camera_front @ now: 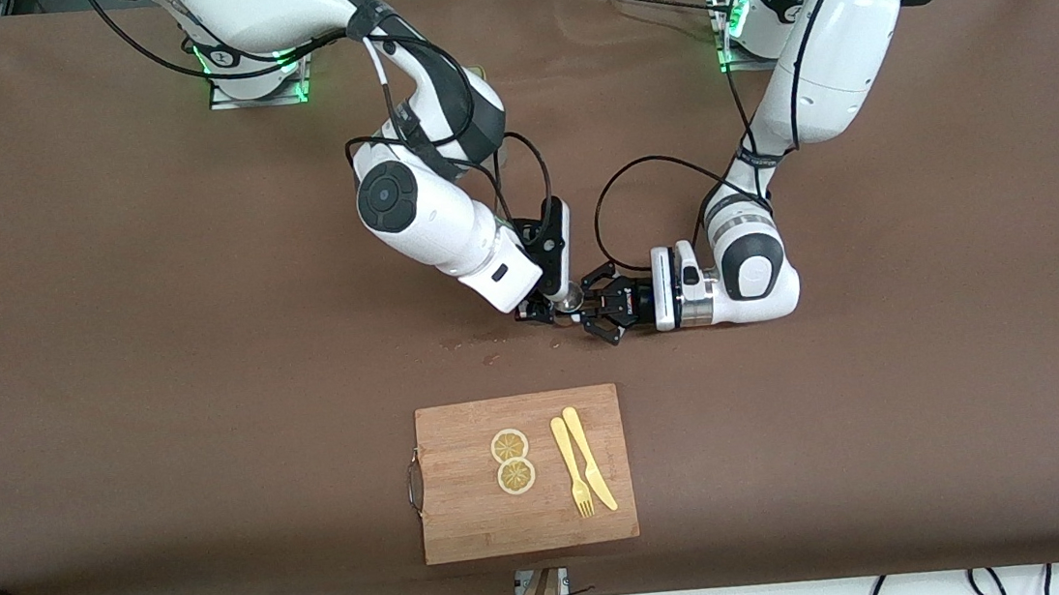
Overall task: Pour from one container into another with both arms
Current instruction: 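Tilt the glass cup upright and move both grippers apart, then lower the glass cup with the right gripper while the left gripper lowers the jigger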
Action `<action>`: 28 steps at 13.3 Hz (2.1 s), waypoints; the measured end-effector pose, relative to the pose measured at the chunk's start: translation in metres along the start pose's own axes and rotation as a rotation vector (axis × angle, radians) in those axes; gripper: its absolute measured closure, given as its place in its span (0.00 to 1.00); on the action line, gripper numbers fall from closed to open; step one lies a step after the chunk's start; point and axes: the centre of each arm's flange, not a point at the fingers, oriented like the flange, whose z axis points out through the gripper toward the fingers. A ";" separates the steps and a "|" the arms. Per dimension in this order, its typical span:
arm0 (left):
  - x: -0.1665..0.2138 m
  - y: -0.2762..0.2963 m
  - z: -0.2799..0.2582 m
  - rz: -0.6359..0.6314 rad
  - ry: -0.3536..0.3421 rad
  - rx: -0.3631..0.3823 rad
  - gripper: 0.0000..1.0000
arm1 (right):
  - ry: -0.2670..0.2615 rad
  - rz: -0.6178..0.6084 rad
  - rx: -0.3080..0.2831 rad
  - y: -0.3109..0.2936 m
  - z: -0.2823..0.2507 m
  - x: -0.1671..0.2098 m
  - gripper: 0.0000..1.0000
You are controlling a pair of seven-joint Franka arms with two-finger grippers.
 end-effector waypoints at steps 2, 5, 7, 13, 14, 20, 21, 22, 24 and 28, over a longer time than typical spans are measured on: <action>-0.001 -0.010 -0.019 0.011 -0.019 0.025 0.79 | 0.030 0.018 0.006 0.004 -0.006 -0.001 0.88; 0.000 -0.032 -0.076 0.046 -0.055 0.052 0.79 | 0.112 0.007 0.020 0.023 -0.033 -0.011 0.88; 0.000 -0.039 -0.118 0.056 -0.046 0.036 0.79 | 0.168 -0.017 0.048 0.041 -0.057 -0.029 0.88; -0.012 -0.032 -0.246 0.057 -0.065 -0.045 0.79 | 0.284 -0.138 0.204 0.105 -0.107 -0.146 0.88; -0.014 -0.028 -0.272 0.057 -0.060 -0.052 0.79 | 0.306 -0.152 0.223 0.115 -0.117 -0.170 0.88; -0.030 0.019 -0.410 0.112 -0.056 -0.082 0.79 | 0.471 -0.169 0.240 0.147 -0.146 -0.348 0.88; -0.033 0.028 -0.430 0.118 -0.063 -0.082 0.79 | 0.491 -0.168 0.247 0.145 -0.142 -0.373 0.88; -0.036 0.037 -0.450 0.130 -0.068 -0.078 0.79 | 0.514 -0.171 0.257 0.141 -0.134 -0.393 0.88; -0.040 0.051 -0.471 0.132 -0.062 -0.076 0.79 | 0.578 -0.171 0.269 0.134 -0.105 -0.415 0.88; -0.062 0.063 -0.477 0.117 -0.045 -0.072 0.79 | 0.718 -0.154 0.259 0.112 -0.033 -0.461 0.88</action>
